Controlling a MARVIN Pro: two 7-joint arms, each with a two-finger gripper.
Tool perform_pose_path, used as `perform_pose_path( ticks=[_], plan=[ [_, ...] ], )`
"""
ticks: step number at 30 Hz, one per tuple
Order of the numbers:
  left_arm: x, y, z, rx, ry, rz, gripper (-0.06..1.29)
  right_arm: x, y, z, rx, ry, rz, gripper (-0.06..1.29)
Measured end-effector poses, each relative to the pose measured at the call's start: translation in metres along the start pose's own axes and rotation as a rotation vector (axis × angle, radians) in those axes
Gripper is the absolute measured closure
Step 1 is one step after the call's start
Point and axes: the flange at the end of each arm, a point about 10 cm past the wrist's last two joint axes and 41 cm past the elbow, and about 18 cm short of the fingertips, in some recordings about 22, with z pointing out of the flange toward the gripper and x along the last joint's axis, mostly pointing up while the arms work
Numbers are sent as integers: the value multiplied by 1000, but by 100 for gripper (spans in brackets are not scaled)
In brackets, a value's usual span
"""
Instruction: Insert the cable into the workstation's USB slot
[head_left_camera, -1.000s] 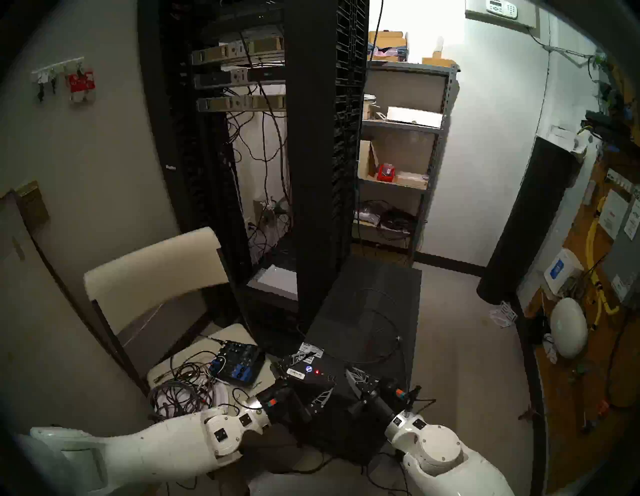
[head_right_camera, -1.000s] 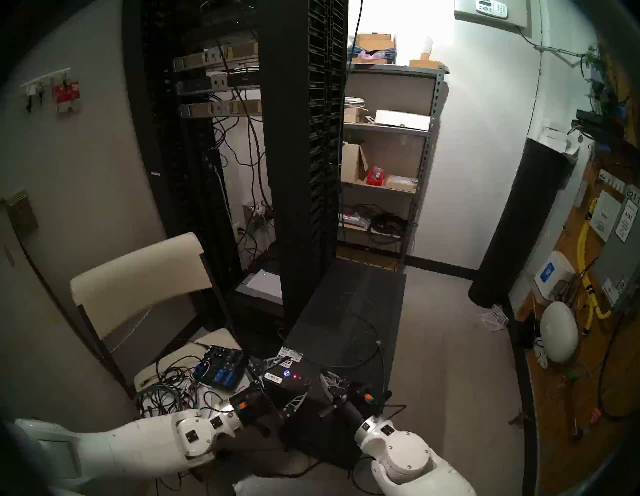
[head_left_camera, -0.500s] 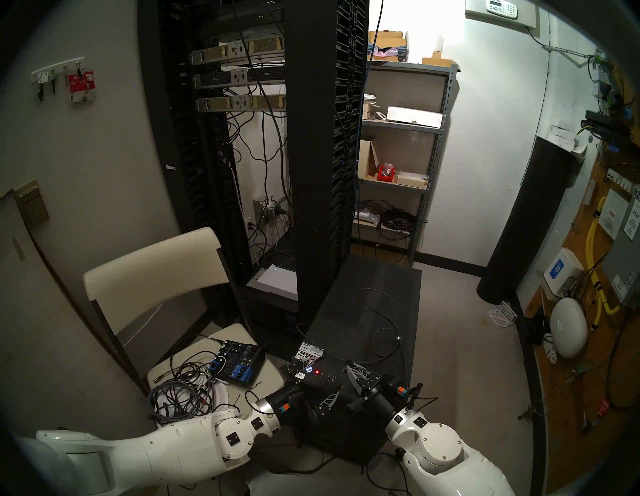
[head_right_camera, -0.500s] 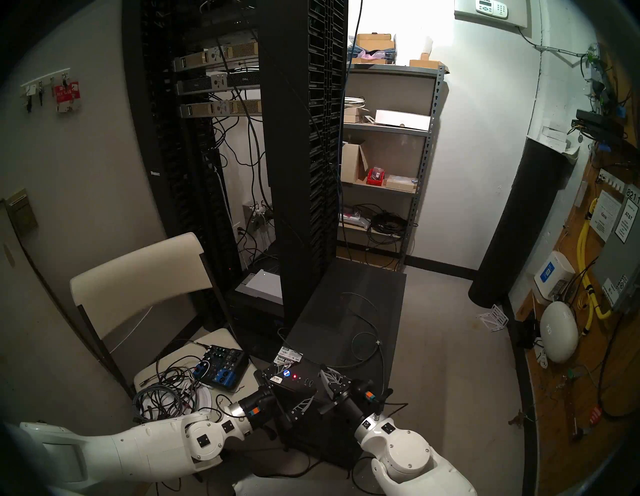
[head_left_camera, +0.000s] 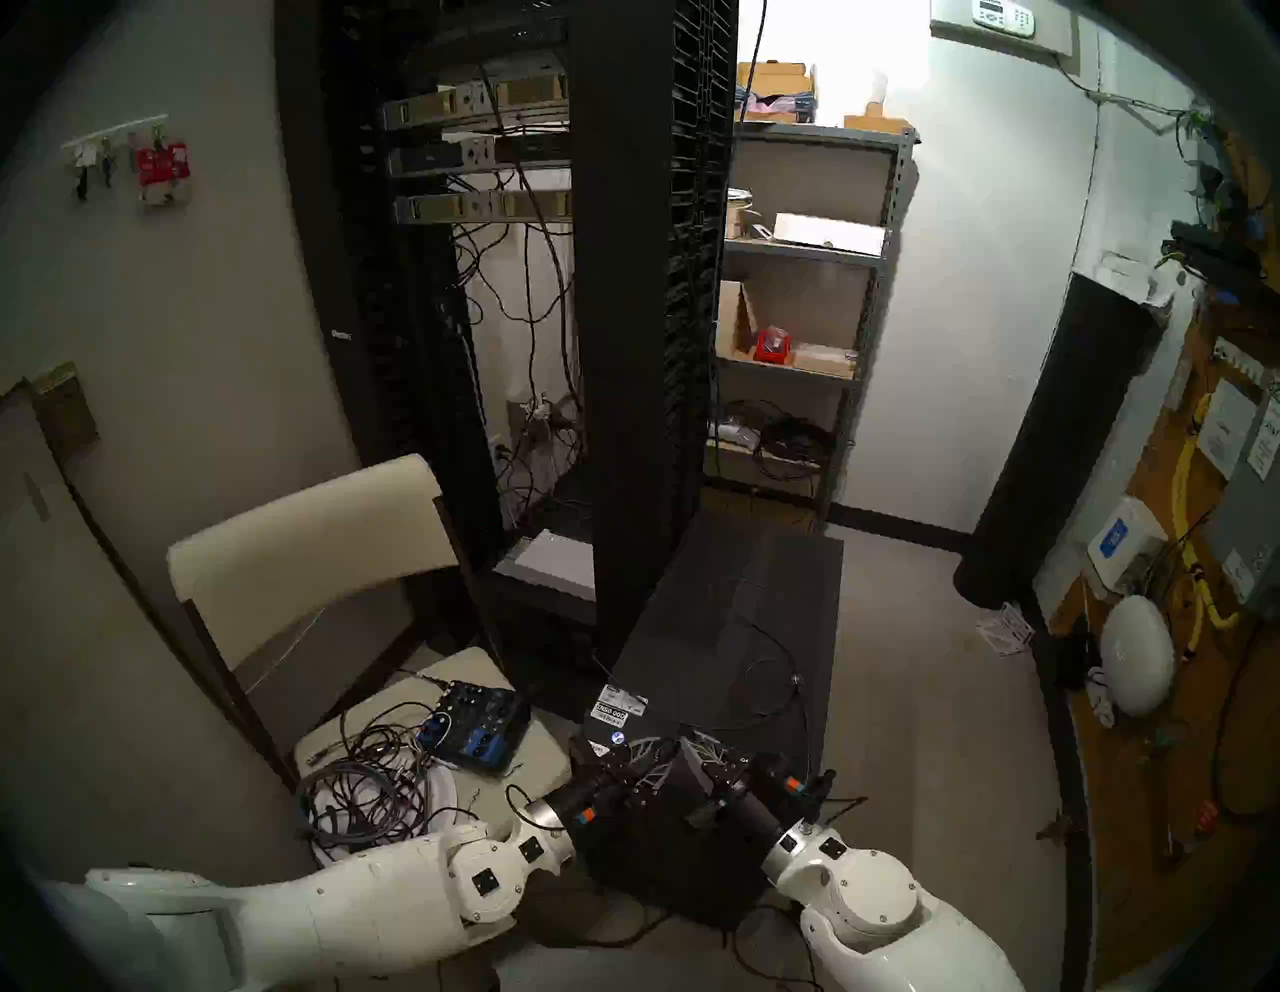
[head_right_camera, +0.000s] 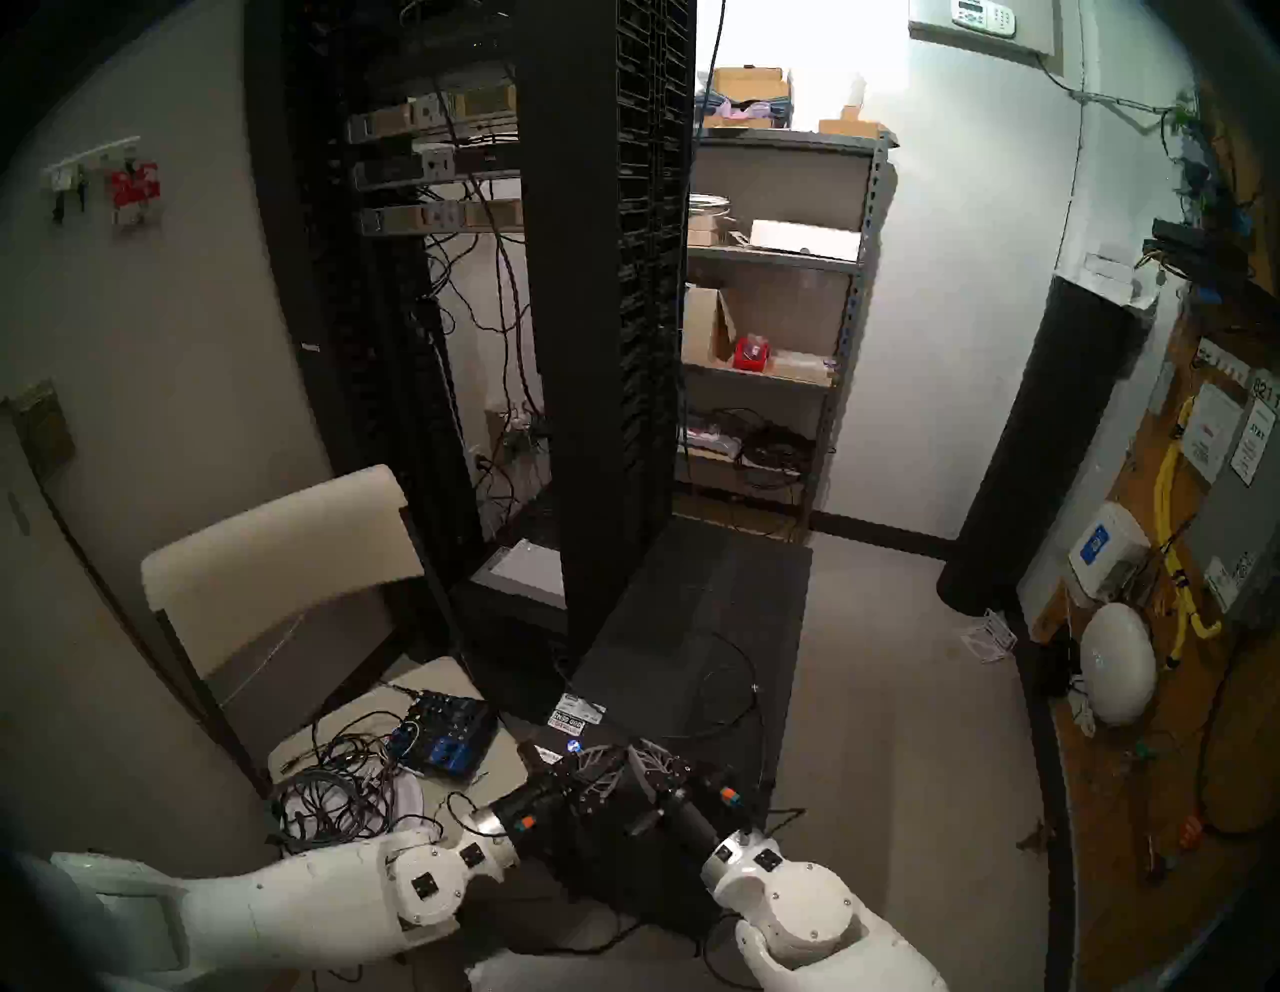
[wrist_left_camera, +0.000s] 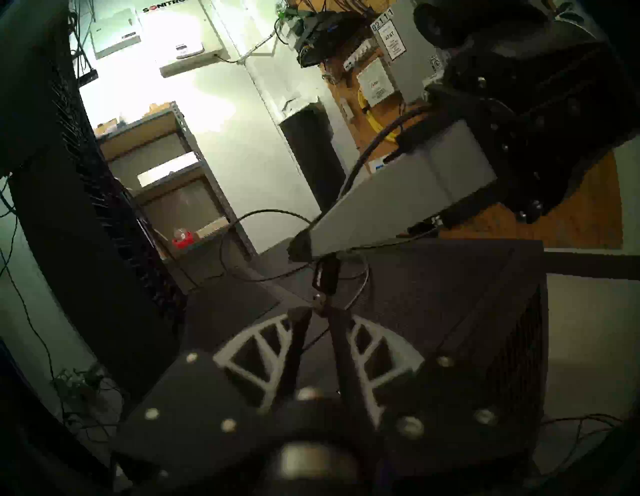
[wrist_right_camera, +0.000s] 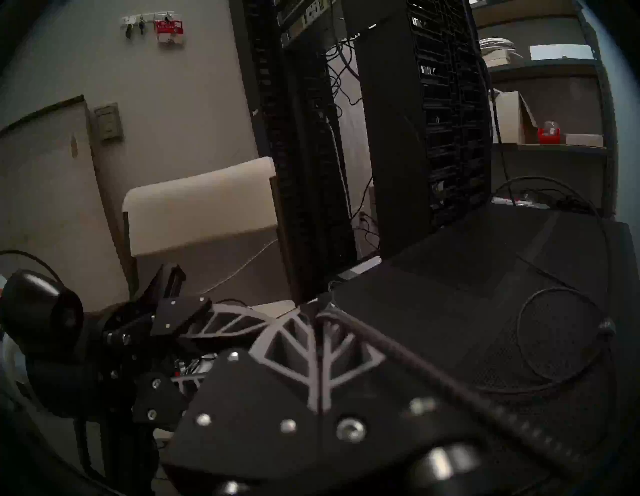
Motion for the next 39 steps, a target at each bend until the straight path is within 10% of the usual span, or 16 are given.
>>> perform_pose_path(
  ticks=[2,15,20,30,39],
  plan=[
    [0,0,1,5,0,-3,89,0,-1,0,2,0,0,125],
    [-1,0,1,30,-2,-16,90,0,-4,3,16,-2,-10,125],
    [-4,0,-2,43,11,-39,122,-1,-5,4,27,-7,-33,125],
    [-13,-1,-11,73,52,-115,122,-12,-6,5,25,-23,-99,125],
    [-11,-1,-12,74,76,-208,122,-23,-1,1,16,-13,-135,86]
  ],
)
